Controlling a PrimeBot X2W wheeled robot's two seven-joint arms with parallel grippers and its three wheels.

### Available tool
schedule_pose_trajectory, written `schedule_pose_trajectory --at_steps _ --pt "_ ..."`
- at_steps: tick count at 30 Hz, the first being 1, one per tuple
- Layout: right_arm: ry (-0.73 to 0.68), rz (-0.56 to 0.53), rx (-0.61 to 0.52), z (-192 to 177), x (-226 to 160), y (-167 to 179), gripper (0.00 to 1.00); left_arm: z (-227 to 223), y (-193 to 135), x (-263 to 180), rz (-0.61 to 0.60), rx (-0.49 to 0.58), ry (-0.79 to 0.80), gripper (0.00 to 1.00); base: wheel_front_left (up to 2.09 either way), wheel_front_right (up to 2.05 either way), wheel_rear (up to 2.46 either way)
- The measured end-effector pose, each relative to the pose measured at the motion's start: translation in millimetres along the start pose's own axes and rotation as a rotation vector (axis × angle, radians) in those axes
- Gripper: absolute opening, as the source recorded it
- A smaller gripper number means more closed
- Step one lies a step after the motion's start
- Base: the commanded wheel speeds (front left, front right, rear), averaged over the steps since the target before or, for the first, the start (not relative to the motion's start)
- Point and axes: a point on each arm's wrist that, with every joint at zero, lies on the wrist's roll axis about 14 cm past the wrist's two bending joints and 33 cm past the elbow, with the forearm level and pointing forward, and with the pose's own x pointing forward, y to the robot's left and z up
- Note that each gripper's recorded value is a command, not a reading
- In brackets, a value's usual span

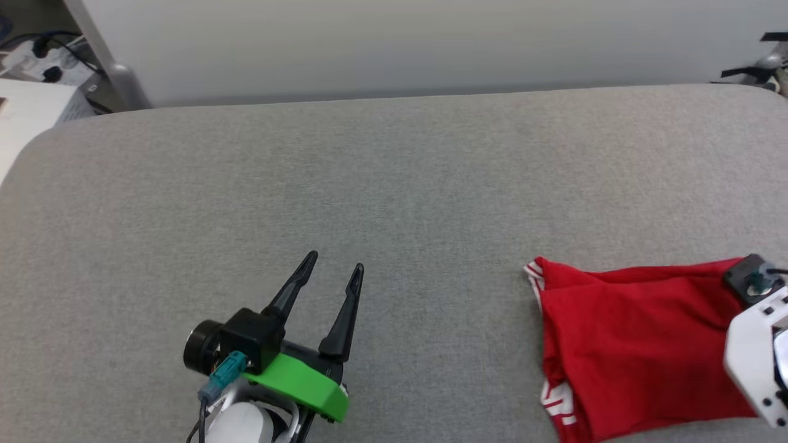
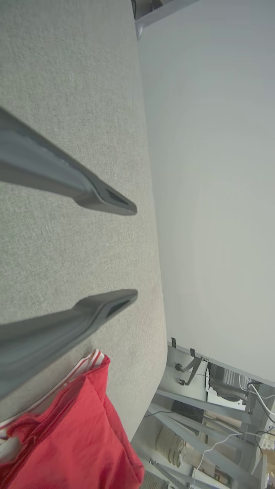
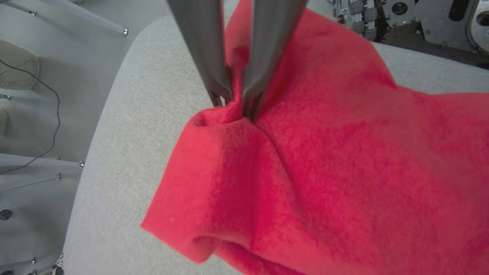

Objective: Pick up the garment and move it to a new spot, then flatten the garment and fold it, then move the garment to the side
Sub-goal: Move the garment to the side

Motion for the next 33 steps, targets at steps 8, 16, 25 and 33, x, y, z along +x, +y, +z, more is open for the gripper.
schedule_pose_trajectory --at_steps 8,16,25,33 --pt "0.025 -0.212 -0.074 -21.5 -6.3 -91.8 0.0 -6.4 -25.9 42.7 -0.138 -0.016 -0.012 1.0 0.0 0.0 0.0" --pt "0.127 -0.352 0.015 -66.7 9.9 -157.0 0.0 -25.0 -30.2 77.1 -0.245 -0.007 -0.005 1.0 0.0 0.0 0.0" --pt "0.129 -0.499 0.118 -90.5 34.4 -205.5 0.0 -45.1 -30.5 104.4 -0.325 -0.043 -0.01 1.0 0.0 0.0 0.0" --pt "0.135 -0.562 0.167 -99.6 58.4 -217.1 0.0 -71.6 -21.6 112.1 -0.335 -0.066 0.033 1.0 0.0 0.0 0.0"
